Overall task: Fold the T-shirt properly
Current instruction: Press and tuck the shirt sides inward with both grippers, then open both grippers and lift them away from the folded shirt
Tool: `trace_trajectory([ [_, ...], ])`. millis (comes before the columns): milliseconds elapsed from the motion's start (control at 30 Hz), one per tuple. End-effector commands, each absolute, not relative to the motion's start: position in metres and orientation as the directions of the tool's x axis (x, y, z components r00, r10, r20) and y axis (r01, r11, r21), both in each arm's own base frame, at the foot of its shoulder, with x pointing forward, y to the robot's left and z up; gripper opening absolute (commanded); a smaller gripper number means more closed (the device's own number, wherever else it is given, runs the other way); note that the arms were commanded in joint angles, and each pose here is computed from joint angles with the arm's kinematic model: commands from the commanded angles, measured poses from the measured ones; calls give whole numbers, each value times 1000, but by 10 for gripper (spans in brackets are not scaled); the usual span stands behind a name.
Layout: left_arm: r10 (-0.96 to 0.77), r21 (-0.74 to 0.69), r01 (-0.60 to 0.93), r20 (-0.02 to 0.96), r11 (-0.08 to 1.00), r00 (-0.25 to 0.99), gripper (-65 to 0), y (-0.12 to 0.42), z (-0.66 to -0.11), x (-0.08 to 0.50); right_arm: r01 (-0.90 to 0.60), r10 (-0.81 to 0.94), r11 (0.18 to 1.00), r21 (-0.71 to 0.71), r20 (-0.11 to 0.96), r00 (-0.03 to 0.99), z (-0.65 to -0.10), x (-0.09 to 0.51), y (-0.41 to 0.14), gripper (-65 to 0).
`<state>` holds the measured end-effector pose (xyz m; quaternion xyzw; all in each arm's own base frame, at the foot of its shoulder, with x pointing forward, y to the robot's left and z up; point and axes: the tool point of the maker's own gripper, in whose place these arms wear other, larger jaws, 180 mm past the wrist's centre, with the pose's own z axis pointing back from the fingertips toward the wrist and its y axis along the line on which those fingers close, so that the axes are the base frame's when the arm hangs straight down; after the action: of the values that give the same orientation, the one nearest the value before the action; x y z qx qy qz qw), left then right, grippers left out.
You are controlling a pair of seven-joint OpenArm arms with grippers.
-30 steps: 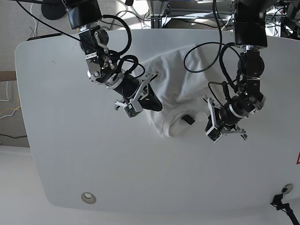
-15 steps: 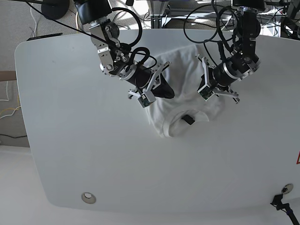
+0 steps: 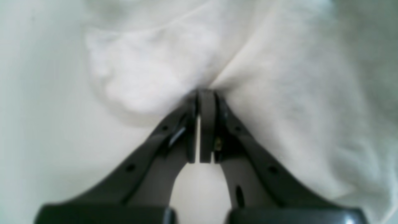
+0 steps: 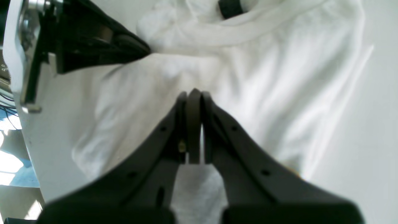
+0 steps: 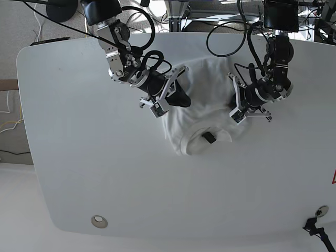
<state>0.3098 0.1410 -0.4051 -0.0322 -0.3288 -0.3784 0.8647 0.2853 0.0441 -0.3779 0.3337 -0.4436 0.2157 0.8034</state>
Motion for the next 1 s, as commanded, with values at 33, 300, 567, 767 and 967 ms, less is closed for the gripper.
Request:
trace_trajectory([
  [33,-634,254,647,621,719,461,-650,155,-381,333,-656,11,670,346,879,476,-362,293,47,-650],
  [300,-589,366,512,709,777,388,-650,185,-314,365,-658,10,670,345,881,472,-360,293,48,-650],
  [567,-546,265,565,728,781,414,-650,140,-340,295,-668,-6,669,326,901,434,-344,302,50,-650],
  [767,-452,133,573,764,808,461,-650,119,-372,278,-655,13,682,326,890,457,-357,310,45,-650],
  [967,-444,28,608,709,794,548,-650,105,-419,273,-611,-9,713,344,876,482,-385,312,25,-650],
])
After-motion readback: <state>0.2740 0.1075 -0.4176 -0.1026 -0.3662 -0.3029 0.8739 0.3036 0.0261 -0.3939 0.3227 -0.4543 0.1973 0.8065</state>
